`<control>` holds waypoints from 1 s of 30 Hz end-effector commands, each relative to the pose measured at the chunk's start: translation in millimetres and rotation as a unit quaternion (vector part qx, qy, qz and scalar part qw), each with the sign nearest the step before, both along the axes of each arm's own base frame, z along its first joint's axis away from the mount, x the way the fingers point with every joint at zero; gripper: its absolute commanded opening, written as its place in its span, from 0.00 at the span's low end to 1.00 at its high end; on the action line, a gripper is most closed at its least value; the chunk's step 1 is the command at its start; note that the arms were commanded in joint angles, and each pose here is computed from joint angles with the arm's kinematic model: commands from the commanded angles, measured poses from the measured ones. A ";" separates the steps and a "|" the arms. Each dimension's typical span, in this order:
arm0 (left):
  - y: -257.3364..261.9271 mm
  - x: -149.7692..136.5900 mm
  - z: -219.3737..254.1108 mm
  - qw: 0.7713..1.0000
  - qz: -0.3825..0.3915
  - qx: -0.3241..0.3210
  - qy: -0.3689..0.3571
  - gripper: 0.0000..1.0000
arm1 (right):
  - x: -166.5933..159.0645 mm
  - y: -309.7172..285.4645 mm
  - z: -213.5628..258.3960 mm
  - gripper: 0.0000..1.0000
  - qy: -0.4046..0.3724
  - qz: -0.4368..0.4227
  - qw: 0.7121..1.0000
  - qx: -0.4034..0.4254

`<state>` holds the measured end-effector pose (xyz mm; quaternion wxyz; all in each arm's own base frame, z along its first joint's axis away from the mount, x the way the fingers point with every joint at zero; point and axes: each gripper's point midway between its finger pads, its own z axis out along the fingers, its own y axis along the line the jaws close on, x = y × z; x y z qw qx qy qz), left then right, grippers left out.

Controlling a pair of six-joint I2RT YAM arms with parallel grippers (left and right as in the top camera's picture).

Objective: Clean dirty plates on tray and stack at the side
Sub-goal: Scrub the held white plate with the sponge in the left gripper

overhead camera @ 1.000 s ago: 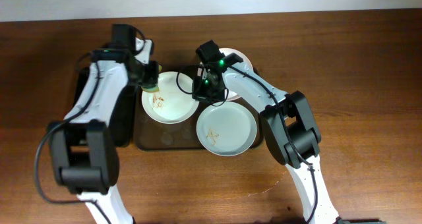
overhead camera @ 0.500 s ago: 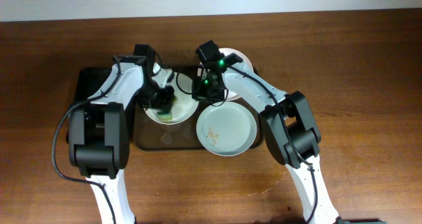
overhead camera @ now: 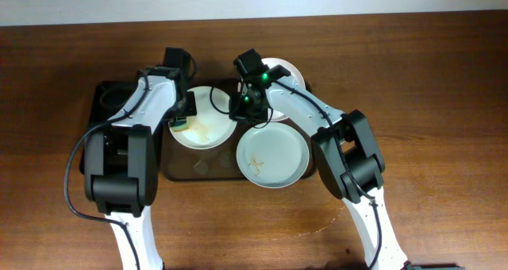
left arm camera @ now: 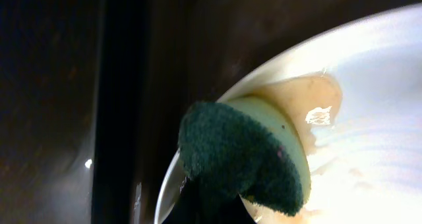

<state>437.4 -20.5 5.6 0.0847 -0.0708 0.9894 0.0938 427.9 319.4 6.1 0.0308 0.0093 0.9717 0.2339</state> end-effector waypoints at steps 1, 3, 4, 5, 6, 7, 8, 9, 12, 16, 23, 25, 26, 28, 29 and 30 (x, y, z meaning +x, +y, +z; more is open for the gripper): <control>12.3 -59.3 -38.9 0.990 -0.013 0.054 0.129 0.01 | -6.1 -8.0 -20.4 0.05 0.016 -0.002 1.000 -0.023; -14.5 -79.6 -41.2 0.982 -0.063 -0.007 0.178 0.01 | -6.1 -8.0 -20.5 0.05 0.016 -0.002 1.000 -0.023; -34.7 -89.4 -41.7 0.974 -0.088 -0.061 0.199 0.01 | -6.0 -7.9 -20.4 0.05 0.015 -0.002 1.000 -0.023; -52.1 -93.9 -41.3 0.966 -0.108 -0.110 0.207 0.01 | -6.0 -7.9 -20.4 0.05 0.015 -0.002 1.000 -0.023; -70.0 -95.6 -39.6 0.956 -0.126 -0.163 0.206 0.01 | -6.0 -7.9 -20.4 0.05 0.015 -0.002 1.000 -0.023; -82.1 -90.0 -38.8 0.952 -0.129 -0.199 0.192 0.01 | -6.0 -7.9 -20.4 0.05 0.015 -0.002 1.000 -0.023; -85.3 -85.3 -39.0 0.952 -0.130 -0.208 0.182 0.01 | -6.0 -7.9 -20.4 0.05 0.015 -0.002 1.000 -0.023; -90.3 -78.9 -38.9 0.951 -0.132 -0.223 0.167 0.01 | -6.1 -8.0 -20.4 0.05 0.016 -0.002 1.000 -0.023; -97.7 -58.1 -39.0 0.954 -0.113 -0.247 0.126 0.01 | -6.0 -7.9 -20.4 0.05 0.015 -0.002 1.000 -0.023; -59.8 -27.2 -46.0 0.980 -0.050 -0.177 0.071 0.01 | -5.8 -8.0 -20.4 0.05 0.015 -0.002 1.000 -0.023; -9.4 -61.0 -45.1 0.991 0.019 -0.030 0.130 0.01 | -4.8 -8.3 -20.2 0.05 0.014 -0.003 1.000 -0.022; 6.0 -73.3 -40.6 0.988 0.035 0.014 0.151 0.01 | -4.8 -8.3 -20.3 0.05 0.014 -0.003 1.000 -0.022; 13.5 -72.8 -38.7 0.987 0.053 0.037 0.144 0.01 | -4.7 -8.3 -20.2 0.05 0.014 -0.003 1.000 -0.022; 18.3 -58.0 -42.3 0.990 0.078 0.052 0.101 0.01 | -4.6 -8.2 -20.2 0.05 0.014 -0.003 1.000 -0.022; 16.3 -51.7 -47.1 0.992 0.077 0.047 0.084 0.01 | -4.1 -8.0 -20.0 0.05 0.013 -0.003 1.000 -0.022; 13.2 -46.0 -54.6 0.994 0.075 0.043 0.064 0.01 | -3.6 -7.7 -19.9 0.05 0.011 -0.003 1.000 -0.021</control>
